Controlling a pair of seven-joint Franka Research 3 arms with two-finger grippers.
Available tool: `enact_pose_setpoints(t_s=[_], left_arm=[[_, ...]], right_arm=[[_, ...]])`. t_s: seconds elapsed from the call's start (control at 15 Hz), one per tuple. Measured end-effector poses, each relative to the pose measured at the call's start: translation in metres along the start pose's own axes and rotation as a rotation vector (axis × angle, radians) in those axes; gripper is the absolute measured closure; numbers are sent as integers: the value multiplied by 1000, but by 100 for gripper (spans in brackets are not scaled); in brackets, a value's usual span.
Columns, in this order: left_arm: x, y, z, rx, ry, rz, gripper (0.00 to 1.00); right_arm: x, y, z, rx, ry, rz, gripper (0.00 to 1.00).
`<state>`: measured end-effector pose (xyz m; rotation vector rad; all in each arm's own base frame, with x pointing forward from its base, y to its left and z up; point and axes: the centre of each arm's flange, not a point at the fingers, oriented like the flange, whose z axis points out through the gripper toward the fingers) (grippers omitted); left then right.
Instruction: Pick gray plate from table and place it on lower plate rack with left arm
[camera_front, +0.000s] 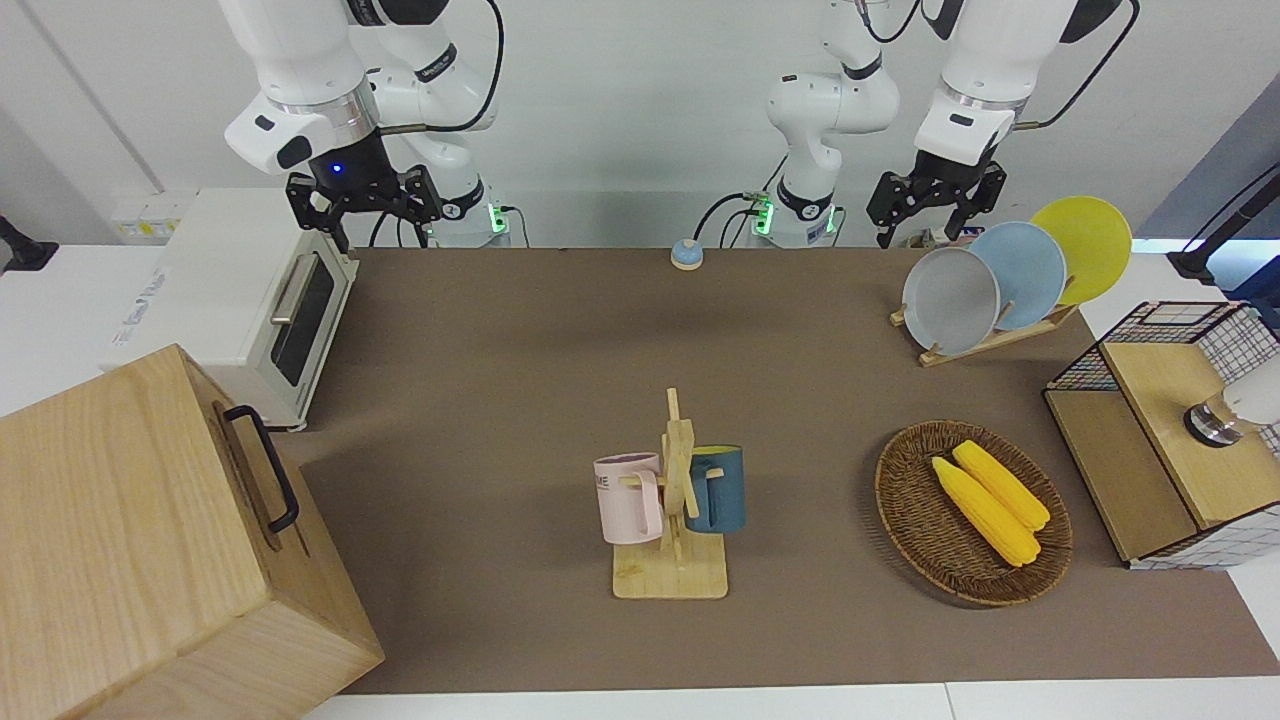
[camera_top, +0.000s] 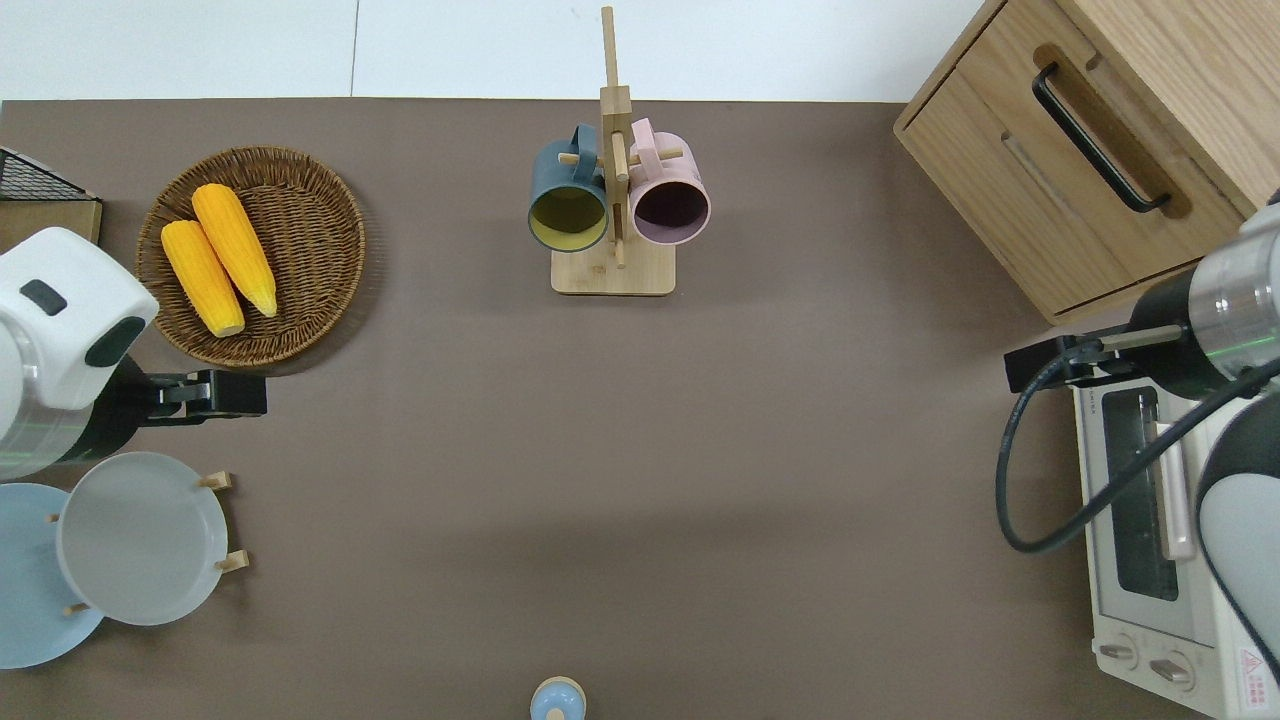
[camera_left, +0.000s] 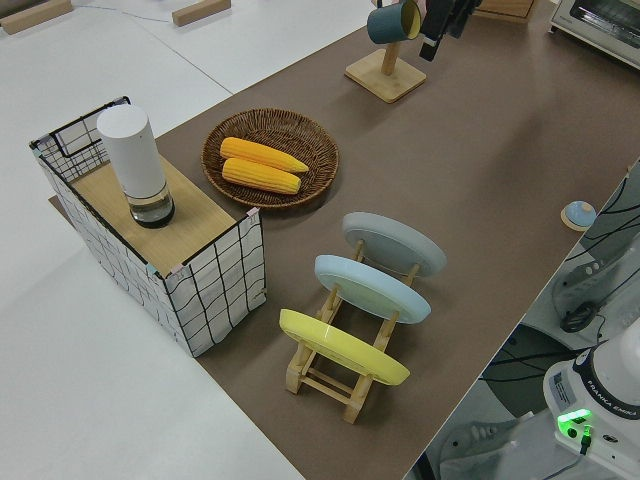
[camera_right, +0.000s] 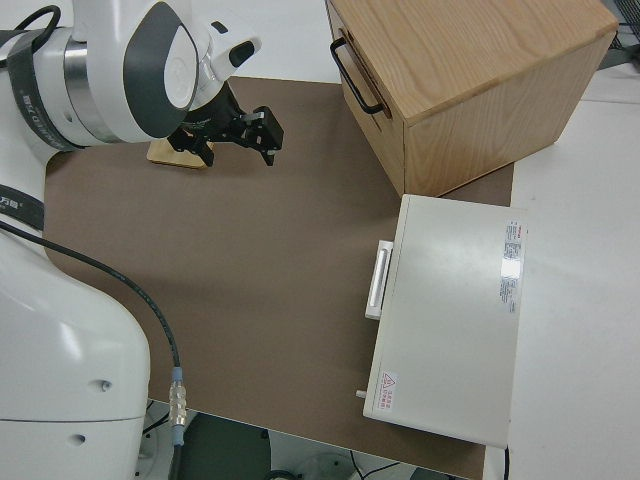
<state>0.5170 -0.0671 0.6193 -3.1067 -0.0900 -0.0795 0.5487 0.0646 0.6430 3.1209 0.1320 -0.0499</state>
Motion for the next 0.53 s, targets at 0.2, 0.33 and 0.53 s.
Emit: enact_pose_setpoints(t_s=[0.2,0.33,0.53], left_arm=[[5,-5,5,-2,0,-8,0],[6,-9,5,-3,2,-12,0],[6,-10,4,-3,3,-12,0]], right_arm=[[0,0,0,0,0,0,1],[0,0,0,0,0,0,1],[0,0,0,0,0,0,1]])
